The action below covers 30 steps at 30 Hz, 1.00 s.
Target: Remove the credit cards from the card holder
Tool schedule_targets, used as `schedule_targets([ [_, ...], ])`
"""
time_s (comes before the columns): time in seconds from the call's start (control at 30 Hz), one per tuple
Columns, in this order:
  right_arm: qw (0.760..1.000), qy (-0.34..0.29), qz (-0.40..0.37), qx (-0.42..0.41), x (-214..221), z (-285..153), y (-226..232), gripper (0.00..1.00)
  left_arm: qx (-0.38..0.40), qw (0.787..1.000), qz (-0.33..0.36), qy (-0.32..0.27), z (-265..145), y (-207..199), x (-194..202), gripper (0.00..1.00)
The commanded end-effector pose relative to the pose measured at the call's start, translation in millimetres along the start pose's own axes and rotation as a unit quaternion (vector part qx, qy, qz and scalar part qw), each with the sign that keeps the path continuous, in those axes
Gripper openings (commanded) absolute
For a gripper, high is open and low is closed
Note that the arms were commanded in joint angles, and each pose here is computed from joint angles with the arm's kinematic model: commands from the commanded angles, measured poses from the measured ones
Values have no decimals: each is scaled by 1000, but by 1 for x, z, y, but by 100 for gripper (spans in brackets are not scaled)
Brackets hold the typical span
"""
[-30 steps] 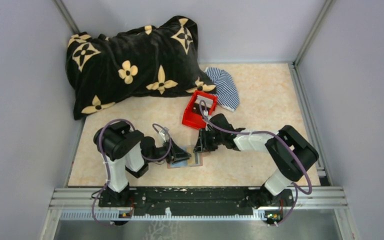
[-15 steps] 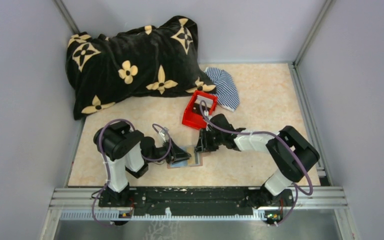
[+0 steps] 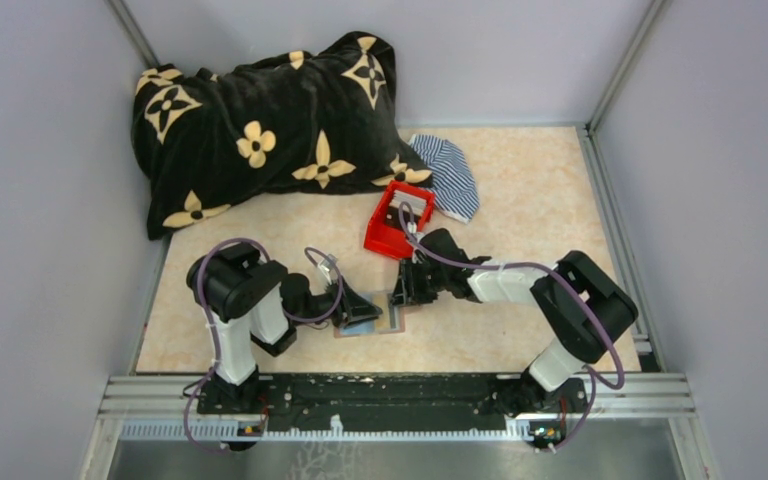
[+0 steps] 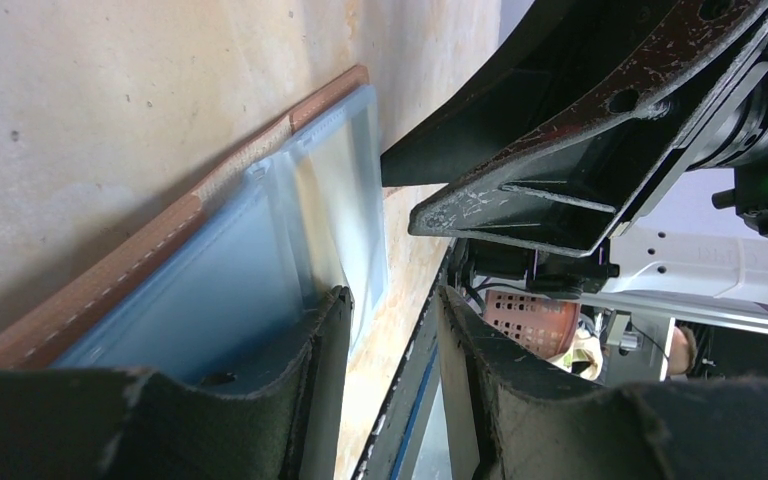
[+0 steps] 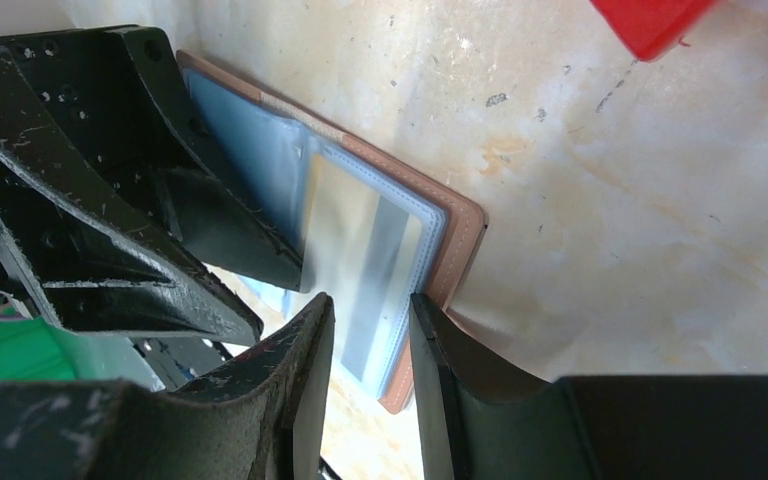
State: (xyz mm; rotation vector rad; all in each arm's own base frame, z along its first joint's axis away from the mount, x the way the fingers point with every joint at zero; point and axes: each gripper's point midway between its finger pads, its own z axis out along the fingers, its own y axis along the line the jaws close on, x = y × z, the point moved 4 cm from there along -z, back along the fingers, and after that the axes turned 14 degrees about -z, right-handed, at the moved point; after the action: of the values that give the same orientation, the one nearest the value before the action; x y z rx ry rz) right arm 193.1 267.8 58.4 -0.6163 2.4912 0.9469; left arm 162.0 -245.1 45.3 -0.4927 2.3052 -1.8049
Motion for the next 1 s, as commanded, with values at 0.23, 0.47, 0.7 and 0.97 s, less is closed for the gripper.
schedule_targets([
  [0.23, 997, -2, -6, -75, 1, 8, 22, 35, 11, 1000, 11, -1, 0, -1, 0, 44],
  [0.47, 997, 11, 3, -71, 13, 13, 15, 35, 40, 999, 17, 0, -6, -20, 3, 43],
  [0.7, 997, 24, 8, -71, 23, 21, 10, 35, -9, 994, 104, -42, -16, -39, -7, 43],
  [0.97, 997, 26, 4, -74, 23, 25, 10, 35, -149, 961, 191, -135, -43, -44, -36, 44],
])
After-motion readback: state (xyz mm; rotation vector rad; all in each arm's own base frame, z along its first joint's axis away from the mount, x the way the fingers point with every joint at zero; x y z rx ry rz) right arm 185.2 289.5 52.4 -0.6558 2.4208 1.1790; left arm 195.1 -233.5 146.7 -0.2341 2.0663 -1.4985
